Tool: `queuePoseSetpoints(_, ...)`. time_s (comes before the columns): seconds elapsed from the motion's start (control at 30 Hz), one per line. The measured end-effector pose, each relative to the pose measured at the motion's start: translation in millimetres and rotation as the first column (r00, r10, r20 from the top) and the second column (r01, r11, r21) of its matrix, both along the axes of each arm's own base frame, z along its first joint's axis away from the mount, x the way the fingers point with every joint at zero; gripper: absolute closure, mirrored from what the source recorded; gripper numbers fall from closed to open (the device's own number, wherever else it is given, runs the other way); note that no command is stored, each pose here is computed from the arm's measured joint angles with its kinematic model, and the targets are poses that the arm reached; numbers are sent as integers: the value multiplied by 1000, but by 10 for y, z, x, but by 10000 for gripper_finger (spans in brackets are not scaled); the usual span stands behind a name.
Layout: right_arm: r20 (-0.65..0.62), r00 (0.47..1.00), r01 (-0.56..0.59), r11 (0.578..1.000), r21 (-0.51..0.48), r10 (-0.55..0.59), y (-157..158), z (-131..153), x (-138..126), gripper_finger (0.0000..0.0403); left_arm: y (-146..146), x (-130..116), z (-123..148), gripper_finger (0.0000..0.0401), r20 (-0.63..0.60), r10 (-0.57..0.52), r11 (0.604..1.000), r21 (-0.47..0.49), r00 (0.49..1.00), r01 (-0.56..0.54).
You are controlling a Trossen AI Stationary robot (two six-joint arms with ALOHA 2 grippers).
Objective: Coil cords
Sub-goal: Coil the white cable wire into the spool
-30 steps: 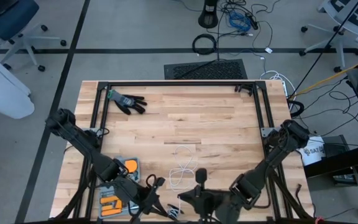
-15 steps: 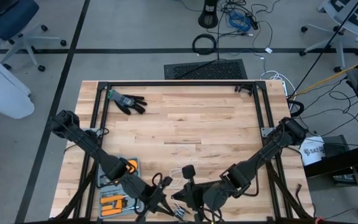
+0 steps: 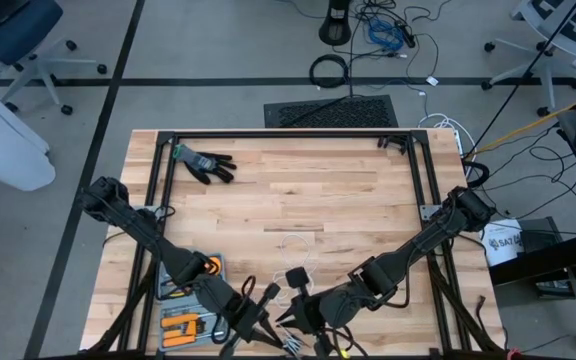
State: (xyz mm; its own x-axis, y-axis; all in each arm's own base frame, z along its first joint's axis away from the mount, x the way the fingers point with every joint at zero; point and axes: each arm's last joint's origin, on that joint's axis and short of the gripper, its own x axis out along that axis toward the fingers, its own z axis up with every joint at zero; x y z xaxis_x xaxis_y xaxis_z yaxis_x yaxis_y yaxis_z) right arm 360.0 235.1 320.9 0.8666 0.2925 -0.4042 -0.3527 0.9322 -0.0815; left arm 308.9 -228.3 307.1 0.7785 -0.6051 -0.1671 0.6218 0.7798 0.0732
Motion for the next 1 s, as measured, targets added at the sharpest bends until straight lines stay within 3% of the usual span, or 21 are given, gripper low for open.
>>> queuePoseSetpoints(0.13,-7,1000,-12,1000,19,12,-18,66,-50,350,-6,5,52,395,65,-6,1000,-2,998,6)
queuePoseSetpoints(0.33,-78,997,26,996,85,-20,-102,336,-359,292,-7,8,92,395,102,-3,1000,-22,995,5)
queuePoseSetpoints(0.5,-191,963,201,978,46,-189,66,277,-718,268,4,9,96,395,99,30,999,-19,995,-29)
queuePoseSetpoints(0.63,-151,927,357,931,69,-344,357,4,-903,268,9,9,104,395,103,45,999,-21,994,-43)
queuePoseSetpoints(0.8,38,860,501,856,130,-509,751,-537,-874,271,24,20,108,395,109,98,995,-20,989,-96)
queuePoseSetpoints(1.0,228,733,664,748,-31,-641,895,-1217,-686,250,26,23,157,395,146,109,993,-53,983,-102)
